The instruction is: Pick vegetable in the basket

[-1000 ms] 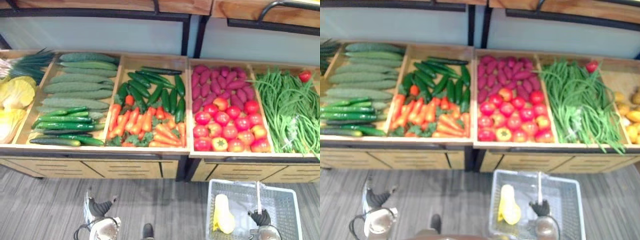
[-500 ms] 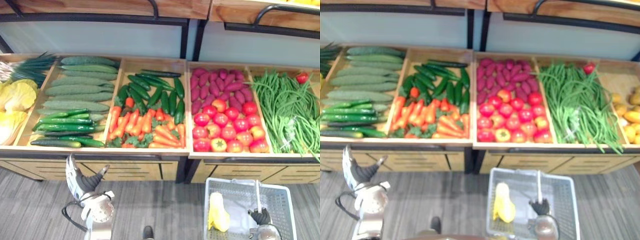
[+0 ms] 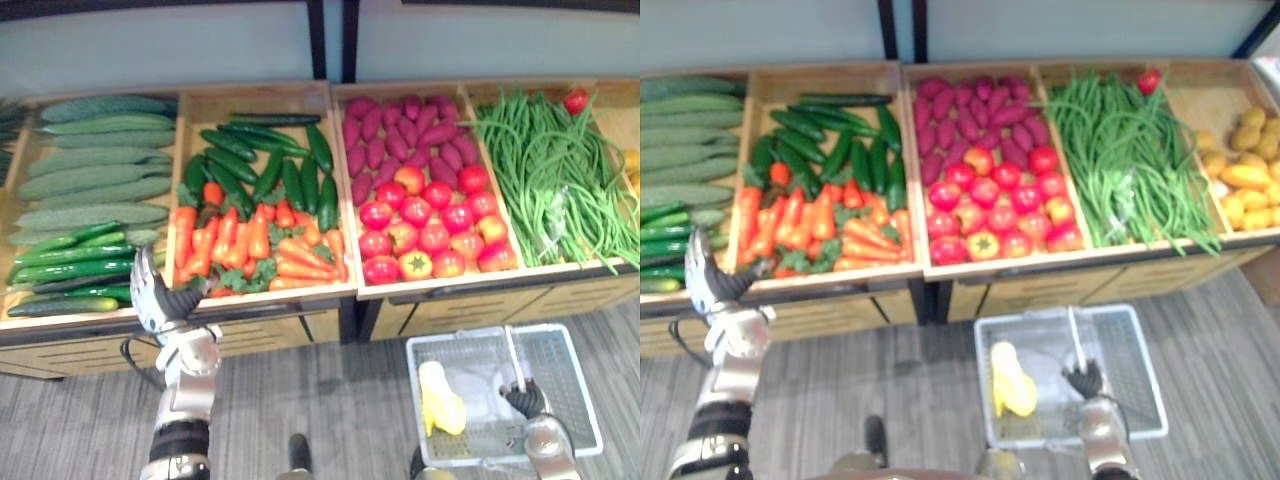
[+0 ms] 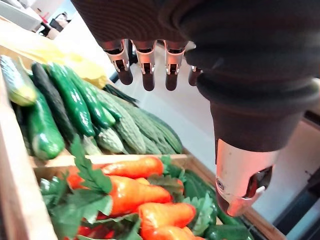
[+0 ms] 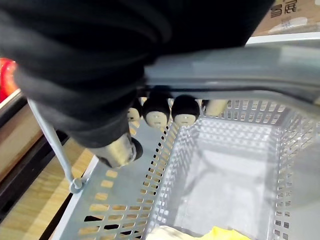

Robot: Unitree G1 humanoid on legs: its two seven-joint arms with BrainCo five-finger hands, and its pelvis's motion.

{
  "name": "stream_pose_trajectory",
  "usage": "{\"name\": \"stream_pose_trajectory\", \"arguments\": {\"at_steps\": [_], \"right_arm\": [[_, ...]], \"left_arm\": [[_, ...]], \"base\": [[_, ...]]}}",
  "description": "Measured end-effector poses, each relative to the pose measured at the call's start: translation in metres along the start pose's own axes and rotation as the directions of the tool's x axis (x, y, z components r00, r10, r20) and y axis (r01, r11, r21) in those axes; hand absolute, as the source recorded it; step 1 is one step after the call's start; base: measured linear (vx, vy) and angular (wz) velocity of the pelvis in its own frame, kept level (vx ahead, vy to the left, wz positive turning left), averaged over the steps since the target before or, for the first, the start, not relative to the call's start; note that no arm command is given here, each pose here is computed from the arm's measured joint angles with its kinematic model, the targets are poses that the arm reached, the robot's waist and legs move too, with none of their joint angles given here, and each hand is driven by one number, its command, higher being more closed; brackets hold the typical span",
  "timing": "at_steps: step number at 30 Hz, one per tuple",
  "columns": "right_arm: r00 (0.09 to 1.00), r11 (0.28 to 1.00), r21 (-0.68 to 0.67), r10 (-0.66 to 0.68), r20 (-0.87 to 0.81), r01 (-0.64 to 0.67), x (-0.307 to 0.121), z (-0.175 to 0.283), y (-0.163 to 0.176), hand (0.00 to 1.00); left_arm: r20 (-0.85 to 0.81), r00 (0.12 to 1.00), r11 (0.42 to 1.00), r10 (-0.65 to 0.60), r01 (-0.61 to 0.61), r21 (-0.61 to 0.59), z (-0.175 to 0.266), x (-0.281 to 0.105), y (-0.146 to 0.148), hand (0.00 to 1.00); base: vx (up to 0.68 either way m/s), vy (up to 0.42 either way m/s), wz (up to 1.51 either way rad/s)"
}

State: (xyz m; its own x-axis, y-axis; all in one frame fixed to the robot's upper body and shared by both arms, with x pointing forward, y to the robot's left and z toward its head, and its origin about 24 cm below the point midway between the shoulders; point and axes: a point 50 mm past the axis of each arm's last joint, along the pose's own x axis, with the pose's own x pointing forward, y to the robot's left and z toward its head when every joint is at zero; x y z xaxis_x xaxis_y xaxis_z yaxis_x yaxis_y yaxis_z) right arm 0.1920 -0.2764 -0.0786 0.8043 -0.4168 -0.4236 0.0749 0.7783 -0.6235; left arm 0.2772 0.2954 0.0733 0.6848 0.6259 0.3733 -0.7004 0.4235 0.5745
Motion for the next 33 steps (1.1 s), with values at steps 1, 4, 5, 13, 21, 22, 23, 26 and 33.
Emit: {"name": "stream_pose_trajectory", "arguments": {"at_steps": [1,4,5,13,21,22,23,26,33], "right_arm": [[1.0,1.0,-0.004,-0.011,0.018,0.011,0.002,0.005,-0.004,1.0],[0.997,0.999,-0.033,-0.012,0.082,0.015,0.008,0.021,-0.008,1.0],[0.996,0.999,-0.038,-0.013,0.087,0.016,0.009,0.022,-0.009,1.0],[0.992,0.997,-0.059,-0.036,0.123,0.044,0.01,0.026,-0.018,1.0],[0.996,0.997,-0.069,-0.027,0.09,0.033,0.005,0.014,-0.016,1.0],[0.996,0.997,-0.069,-0.028,0.088,0.034,0.005,0.013,-0.017,1.0],[0.996,0.997,-0.068,-0.029,0.086,0.035,0.005,0.013,-0.017,1.0],[0.996,0.997,-0.061,-0.042,0.077,0.046,0.005,0.011,-0.02,1.0],[0.995,0.995,-0.091,-0.041,0.09,0.049,0.007,0.016,-0.02,1.0]], "left_arm": [[0.015,1.0,1.0,0.017,-0.017,-0.002,0.006,0.009,0.002,0.0],[0.0,1.0,0.999,0.031,-0.031,0.033,0.006,0.026,0.003,0.0],[-0.003,0.999,0.999,0.033,-0.033,0.032,0.007,0.029,0.003,0.0],[-0.003,1.0,0.999,0.029,-0.029,0.041,0.014,0.04,0.001,0.0],[0.006,0.996,0.993,-0.088,0.087,0.085,0.013,0.035,-0.012,0.0],[0.012,0.993,0.99,-0.114,0.113,0.087,0.015,0.032,-0.016,0.0],[0.012,0.992,0.989,-0.123,0.122,0.084,0.016,0.031,-0.018,0.0],[0.014,0.984,0.981,-0.18,0.178,0.077,0.018,0.023,-0.029,0.0],[0.027,0.97,0.966,-0.241,0.238,0.102,0.022,0.018,-0.038,0.0]], "base": [[-0.01,-0.019,-0.21],[-0.02,-0.026,-0.22],[-0.02,-0.013,-0.1],[-0.04,-0.002,-0.09],[-0.03,0.004,-0.01],[0.0,0.0,0.0],[-0.03,0.01,0.02],[0.0,0.0,0.0],[0.01,0.002,0.03]]}}
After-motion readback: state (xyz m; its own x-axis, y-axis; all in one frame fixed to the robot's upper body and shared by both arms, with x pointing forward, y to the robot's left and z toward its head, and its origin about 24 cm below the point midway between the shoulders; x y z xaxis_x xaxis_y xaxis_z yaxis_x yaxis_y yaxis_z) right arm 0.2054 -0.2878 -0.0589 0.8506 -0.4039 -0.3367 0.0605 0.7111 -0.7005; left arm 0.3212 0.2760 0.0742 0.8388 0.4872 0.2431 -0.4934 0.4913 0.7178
